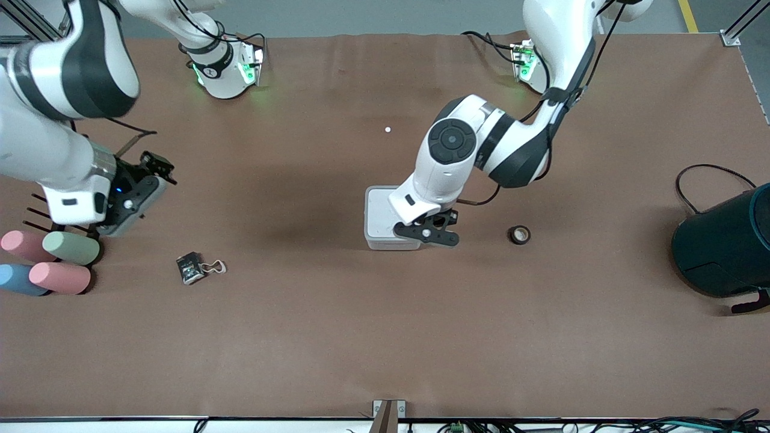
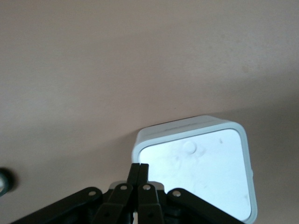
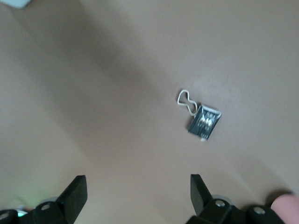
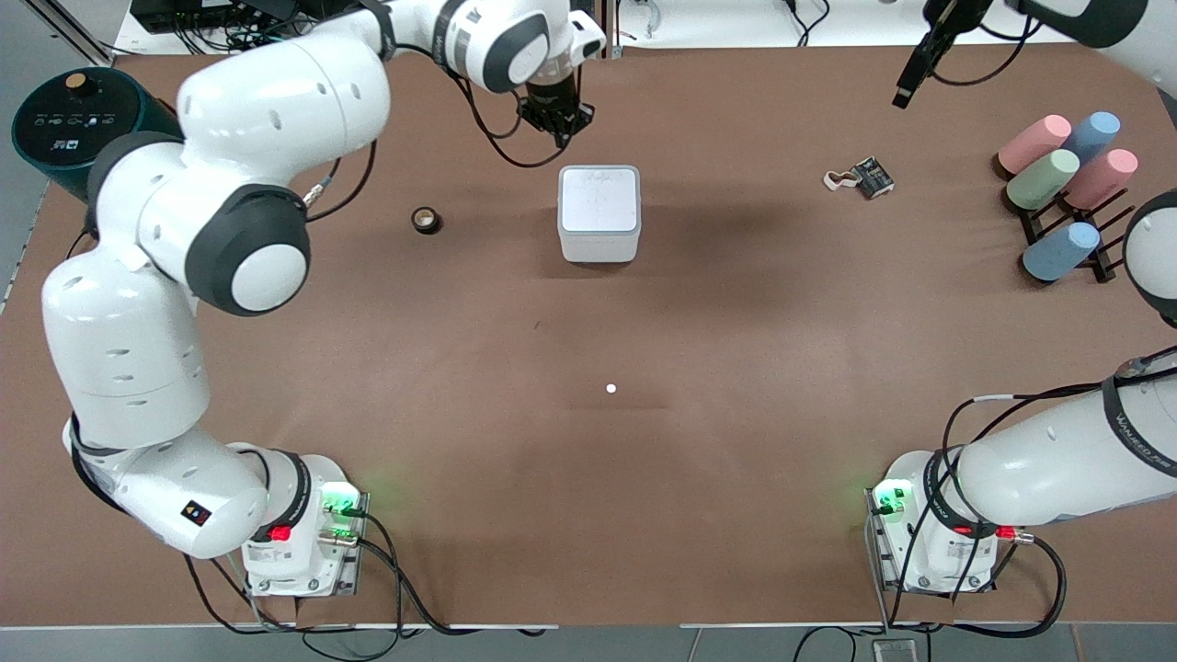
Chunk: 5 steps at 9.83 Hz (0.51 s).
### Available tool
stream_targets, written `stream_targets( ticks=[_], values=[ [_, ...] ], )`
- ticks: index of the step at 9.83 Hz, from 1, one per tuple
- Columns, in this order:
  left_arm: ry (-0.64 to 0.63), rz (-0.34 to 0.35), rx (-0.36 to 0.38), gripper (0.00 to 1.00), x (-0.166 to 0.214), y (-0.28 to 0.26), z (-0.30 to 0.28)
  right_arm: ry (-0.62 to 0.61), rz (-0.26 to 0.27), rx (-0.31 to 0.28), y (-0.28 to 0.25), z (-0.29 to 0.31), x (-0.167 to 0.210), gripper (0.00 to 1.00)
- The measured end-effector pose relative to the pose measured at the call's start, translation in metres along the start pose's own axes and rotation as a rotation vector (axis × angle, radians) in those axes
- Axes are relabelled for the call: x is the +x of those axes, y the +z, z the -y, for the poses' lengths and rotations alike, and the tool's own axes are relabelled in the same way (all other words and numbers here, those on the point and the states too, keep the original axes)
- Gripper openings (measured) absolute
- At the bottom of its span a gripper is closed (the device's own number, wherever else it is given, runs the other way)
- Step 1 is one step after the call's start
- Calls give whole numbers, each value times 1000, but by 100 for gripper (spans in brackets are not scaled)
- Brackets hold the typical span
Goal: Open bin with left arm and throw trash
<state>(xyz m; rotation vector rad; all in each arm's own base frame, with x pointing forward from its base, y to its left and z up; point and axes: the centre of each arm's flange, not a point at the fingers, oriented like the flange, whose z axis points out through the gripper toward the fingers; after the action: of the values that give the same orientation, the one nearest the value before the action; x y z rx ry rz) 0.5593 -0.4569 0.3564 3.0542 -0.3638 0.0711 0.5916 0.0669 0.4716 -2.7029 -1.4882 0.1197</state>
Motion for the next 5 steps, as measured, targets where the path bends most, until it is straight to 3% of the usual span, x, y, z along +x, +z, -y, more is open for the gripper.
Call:
stream_targets(
  ticks=[2,5],
  values=[
    [21,1,-4,1,-2,21,-15,-254,-22,-49,58,-14,7,97],
    [20,-33,-23,1,8,27,-17,-311,1,-33,118,-37,9,97]
  ],
)
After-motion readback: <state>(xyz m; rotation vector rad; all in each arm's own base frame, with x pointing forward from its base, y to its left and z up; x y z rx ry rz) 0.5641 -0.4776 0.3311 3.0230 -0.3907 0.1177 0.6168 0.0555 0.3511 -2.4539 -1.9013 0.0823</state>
